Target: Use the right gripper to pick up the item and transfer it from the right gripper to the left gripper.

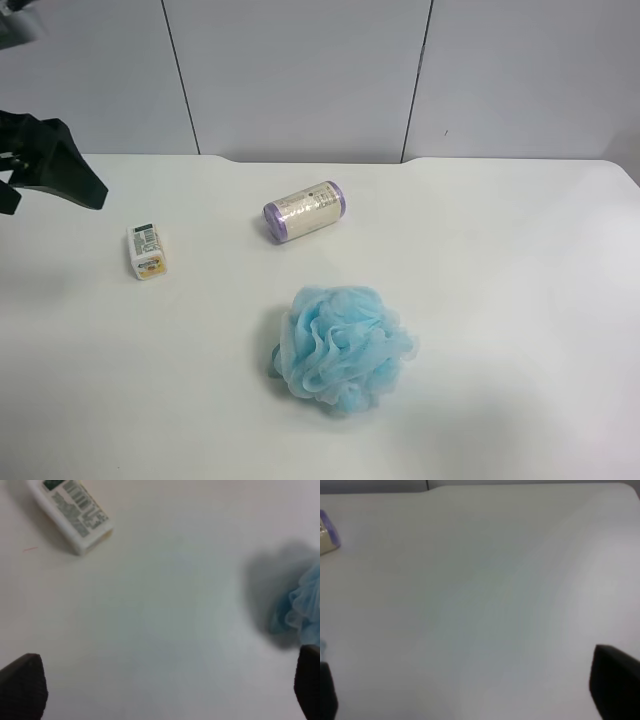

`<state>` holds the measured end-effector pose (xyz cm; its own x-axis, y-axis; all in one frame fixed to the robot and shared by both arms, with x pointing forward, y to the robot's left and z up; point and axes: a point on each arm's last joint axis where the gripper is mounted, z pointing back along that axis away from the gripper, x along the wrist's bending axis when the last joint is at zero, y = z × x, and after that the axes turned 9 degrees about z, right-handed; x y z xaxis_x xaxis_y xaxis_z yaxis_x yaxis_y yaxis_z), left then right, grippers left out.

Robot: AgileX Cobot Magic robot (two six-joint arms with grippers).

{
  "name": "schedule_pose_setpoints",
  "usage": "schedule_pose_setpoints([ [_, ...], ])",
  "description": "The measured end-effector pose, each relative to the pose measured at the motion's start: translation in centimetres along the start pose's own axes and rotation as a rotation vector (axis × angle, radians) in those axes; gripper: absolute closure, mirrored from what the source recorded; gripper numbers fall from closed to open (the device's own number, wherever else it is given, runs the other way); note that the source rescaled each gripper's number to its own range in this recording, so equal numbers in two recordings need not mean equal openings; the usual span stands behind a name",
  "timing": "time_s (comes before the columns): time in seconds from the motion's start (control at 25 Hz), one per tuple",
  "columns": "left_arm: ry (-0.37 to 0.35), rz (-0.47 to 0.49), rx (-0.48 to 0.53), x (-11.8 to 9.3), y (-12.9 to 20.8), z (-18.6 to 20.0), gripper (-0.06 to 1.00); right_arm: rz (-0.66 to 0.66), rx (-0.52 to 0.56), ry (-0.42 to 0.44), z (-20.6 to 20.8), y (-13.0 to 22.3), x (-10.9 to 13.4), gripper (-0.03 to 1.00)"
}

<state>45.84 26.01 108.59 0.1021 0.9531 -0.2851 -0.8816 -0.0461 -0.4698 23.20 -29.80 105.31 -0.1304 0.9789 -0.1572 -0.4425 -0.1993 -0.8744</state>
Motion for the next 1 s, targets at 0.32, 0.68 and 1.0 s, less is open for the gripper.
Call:
schedule_pose_setpoints([
  [0.32, -0.030, -0.017, -0.082, -0.8, 3.1, 5.7, -0.06, 0.000, 0.000, 0.000, 0.0, 0.0, 0.0, -0.03],
  [0.68, -0.004, -0.062, -0.223, -1.9, 8.6, 11.9, -0.06, 0.000, 0.000, 0.000, 0.0, 0.0, 0.0, -0.03],
  [1.0, 0.022, -0.122, -0.447, -2.5, 13.6, 16.1, -0.06, 0.000, 0.000, 0.000, 0.0, 0.0, 0.0, -0.03],
])
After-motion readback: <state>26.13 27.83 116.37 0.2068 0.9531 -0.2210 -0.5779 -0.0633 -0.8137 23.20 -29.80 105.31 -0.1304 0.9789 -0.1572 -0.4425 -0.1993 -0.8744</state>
